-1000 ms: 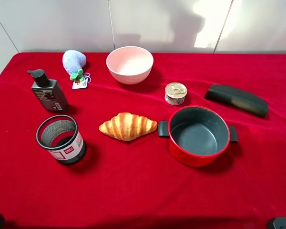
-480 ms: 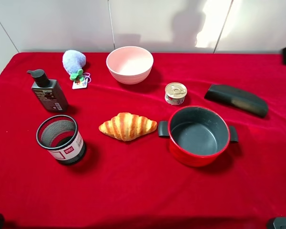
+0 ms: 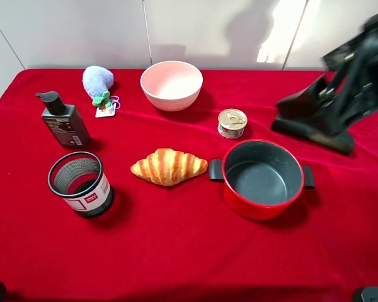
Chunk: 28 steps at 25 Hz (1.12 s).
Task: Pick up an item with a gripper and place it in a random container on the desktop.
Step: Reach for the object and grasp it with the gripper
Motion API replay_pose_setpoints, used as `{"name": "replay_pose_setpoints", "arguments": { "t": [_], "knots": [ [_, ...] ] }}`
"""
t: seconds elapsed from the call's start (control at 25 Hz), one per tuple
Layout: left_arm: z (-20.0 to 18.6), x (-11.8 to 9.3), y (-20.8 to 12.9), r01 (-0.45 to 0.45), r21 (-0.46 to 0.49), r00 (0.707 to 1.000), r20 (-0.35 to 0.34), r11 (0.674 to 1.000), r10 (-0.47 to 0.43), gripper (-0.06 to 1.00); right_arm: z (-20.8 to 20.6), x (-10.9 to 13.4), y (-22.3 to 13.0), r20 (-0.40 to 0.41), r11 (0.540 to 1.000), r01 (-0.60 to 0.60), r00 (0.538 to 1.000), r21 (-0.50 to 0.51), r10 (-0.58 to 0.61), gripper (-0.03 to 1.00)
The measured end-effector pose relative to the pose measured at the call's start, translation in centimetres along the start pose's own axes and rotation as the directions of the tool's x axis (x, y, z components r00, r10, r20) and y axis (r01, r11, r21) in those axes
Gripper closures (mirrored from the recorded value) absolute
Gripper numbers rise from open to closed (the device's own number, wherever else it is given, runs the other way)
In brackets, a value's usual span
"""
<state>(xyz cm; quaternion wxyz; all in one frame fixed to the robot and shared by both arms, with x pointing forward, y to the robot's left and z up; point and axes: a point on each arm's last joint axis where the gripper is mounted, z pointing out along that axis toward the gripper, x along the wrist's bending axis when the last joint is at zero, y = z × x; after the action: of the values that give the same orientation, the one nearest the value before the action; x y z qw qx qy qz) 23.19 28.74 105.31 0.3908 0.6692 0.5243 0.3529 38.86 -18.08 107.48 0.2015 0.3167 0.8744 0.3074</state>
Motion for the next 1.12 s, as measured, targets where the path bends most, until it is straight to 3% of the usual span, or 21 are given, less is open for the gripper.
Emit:
{"name": "replay_pose_setpoints", "arguments": {
  "t": [0.24,0.68,1.12],
  "knots": [
    [0.0,0.0,0.0,0.000,0.000,1.000,0.000,1.000,0.000,-0.04,3.0,2.4,0.8,-0.084,0.986,0.166,0.983,0.026,-0.163,0.27],
    [0.0,0.0,0.0,0.000,0.000,1.000,0.000,1.000,0.000,-0.04,7.1,3.3,4.7,-0.118,0.966,0.253,0.962,0.049,-0.245,0.27],
    [0.0,0.0,0.0,0.000,0.000,1.000,0.000,1.000,0.000,-0.04,11.5,6.9,7.7,-0.205,0.921,0.383,0.910,0.078,-0.361,0.27]
  ]
}}
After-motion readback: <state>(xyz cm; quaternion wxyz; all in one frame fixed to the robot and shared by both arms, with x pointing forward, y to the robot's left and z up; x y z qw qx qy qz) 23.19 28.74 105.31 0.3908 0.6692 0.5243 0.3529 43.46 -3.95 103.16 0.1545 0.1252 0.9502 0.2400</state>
